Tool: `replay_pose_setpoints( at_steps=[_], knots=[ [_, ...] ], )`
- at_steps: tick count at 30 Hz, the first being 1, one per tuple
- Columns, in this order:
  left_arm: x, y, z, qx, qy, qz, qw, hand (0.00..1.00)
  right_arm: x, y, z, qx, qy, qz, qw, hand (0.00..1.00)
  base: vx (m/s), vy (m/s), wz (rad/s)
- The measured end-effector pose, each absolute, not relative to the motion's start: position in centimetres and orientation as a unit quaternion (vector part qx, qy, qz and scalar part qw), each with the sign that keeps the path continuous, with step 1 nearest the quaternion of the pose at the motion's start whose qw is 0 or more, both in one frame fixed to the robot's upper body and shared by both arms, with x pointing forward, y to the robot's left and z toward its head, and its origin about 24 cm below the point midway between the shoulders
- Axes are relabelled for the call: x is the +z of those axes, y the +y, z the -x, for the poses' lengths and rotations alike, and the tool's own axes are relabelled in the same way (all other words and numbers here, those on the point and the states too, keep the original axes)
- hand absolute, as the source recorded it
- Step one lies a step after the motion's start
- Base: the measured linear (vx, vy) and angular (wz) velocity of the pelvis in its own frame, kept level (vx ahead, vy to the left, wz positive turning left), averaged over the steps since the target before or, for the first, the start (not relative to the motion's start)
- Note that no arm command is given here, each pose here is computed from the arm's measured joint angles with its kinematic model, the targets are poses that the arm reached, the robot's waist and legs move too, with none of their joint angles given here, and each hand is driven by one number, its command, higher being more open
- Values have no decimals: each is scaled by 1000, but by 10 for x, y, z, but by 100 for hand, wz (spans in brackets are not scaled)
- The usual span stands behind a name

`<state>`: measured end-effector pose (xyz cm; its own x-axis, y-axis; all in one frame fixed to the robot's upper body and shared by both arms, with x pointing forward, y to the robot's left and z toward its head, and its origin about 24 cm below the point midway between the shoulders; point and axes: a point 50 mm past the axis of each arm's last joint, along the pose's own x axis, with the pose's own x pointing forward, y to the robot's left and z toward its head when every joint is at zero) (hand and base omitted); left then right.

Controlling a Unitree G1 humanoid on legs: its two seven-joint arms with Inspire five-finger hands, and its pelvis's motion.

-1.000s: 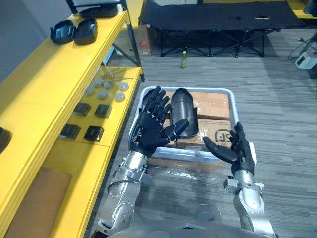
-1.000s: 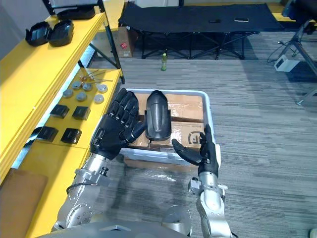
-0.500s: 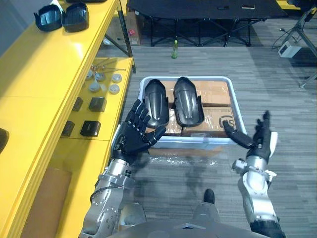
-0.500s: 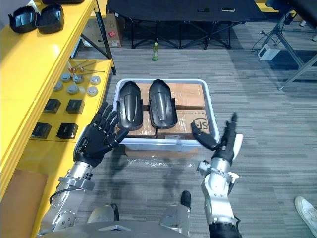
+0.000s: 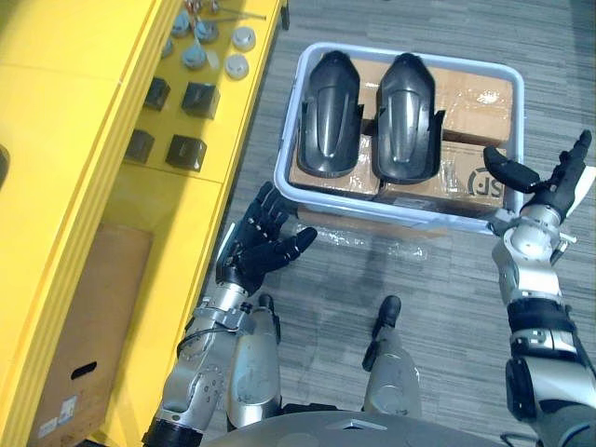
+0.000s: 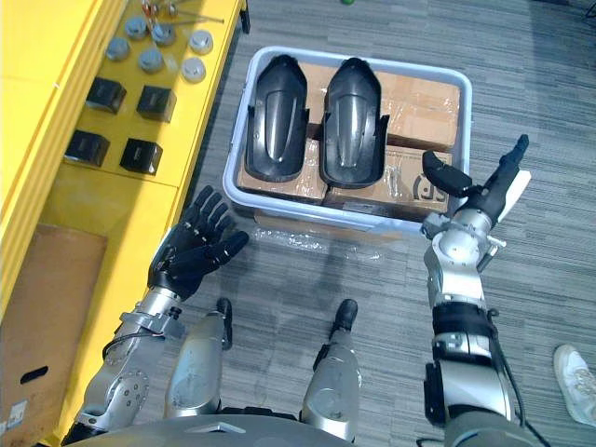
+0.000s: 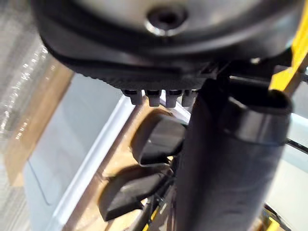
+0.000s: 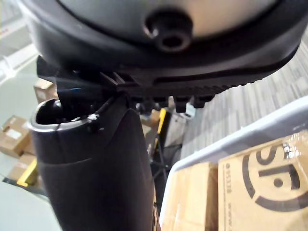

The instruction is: Walk over and take three plastic housings, then place them on the shelf

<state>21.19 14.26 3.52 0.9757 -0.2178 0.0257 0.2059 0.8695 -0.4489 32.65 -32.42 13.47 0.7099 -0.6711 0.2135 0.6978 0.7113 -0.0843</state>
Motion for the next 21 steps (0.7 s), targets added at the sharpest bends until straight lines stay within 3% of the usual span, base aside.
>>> replay_pose_setpoints(
  at_steps=[9,17,18,21],
  knots=[
    [16,129,-209,-106,58,237,964,100,186,-341,-352,-351,-65,167,919,100,-39,12,6],
    [-6,127,-212,-38,103,266,958,100,206,-360,-353,-364,2,217,906,100,-20,-12,12],
    [-6,127,-212,-35,103,267,958,100,205,-360,-353,-363,9,218,906,0,-4,-21,16],
    [-5,128,-213,-29,97,268,958,100,212,-360,-356,-350,28,250,902,0,-24,-11,6]
  ],
)
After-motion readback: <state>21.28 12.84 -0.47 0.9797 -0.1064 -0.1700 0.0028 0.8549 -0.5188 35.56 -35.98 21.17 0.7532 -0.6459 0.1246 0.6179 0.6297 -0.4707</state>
